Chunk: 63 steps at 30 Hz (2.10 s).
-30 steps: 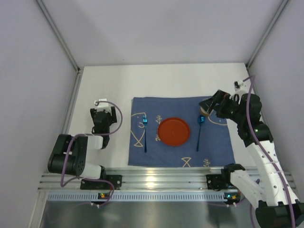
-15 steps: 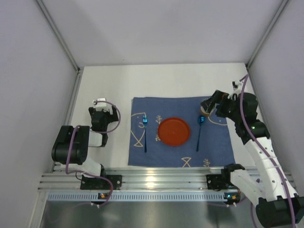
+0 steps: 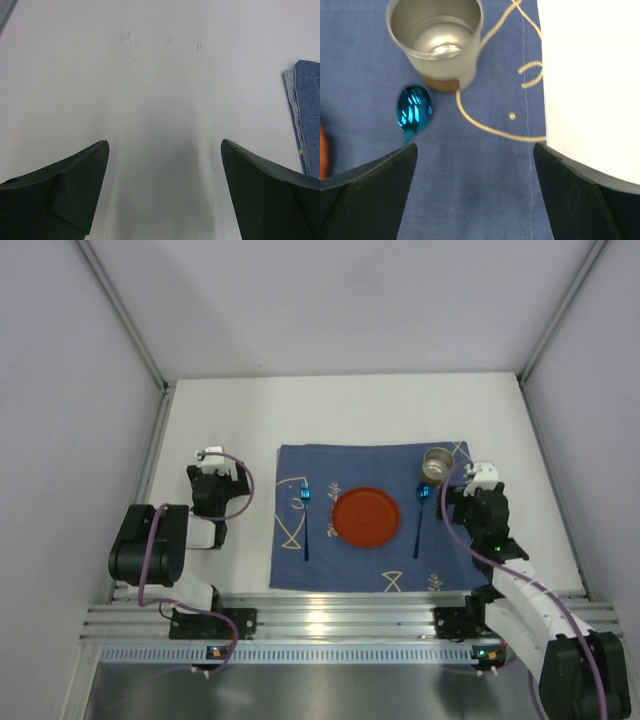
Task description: Set the dinner table for one person
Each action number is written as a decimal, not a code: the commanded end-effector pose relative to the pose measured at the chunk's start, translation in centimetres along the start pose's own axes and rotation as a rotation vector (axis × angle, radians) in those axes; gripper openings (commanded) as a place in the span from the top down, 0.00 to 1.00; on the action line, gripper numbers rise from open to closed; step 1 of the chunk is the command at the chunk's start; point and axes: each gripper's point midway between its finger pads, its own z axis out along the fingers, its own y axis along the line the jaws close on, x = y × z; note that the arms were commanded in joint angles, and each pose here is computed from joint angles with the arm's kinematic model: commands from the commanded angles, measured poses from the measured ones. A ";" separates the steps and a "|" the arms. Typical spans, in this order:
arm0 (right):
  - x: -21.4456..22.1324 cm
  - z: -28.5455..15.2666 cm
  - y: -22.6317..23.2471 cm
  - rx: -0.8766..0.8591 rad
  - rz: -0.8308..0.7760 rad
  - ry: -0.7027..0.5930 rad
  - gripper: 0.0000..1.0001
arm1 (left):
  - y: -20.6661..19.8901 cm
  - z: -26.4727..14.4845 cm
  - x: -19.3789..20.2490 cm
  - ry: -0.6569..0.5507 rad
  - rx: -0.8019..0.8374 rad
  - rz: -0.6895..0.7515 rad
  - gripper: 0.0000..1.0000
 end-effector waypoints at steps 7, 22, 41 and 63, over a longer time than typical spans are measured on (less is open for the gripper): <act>-6.1 0.8 -0.5 0.004 -0.083 -0.532 0.00 | -0.3 0.2 -2.2 -0.087 0.016 -0.016 0.01; -6.3 6.6 -1.2 -0.021 -0.102 -0.448 0.00 | -0.3 0.2 -2.2 -0.087 0.016 -0.018 0.01; -6.4 6.8 -1.3 -0.017 -0.101 -0.441 0.00 | -0.3 0.2 -2.2 -0.087 0.016 -0.016 0.01; -6.3 7.4 -3.1 0.079 -0.032 -0.409 0.00 | -0.3 0.2 -2.2 -0.087 0.016 -0.016 0.01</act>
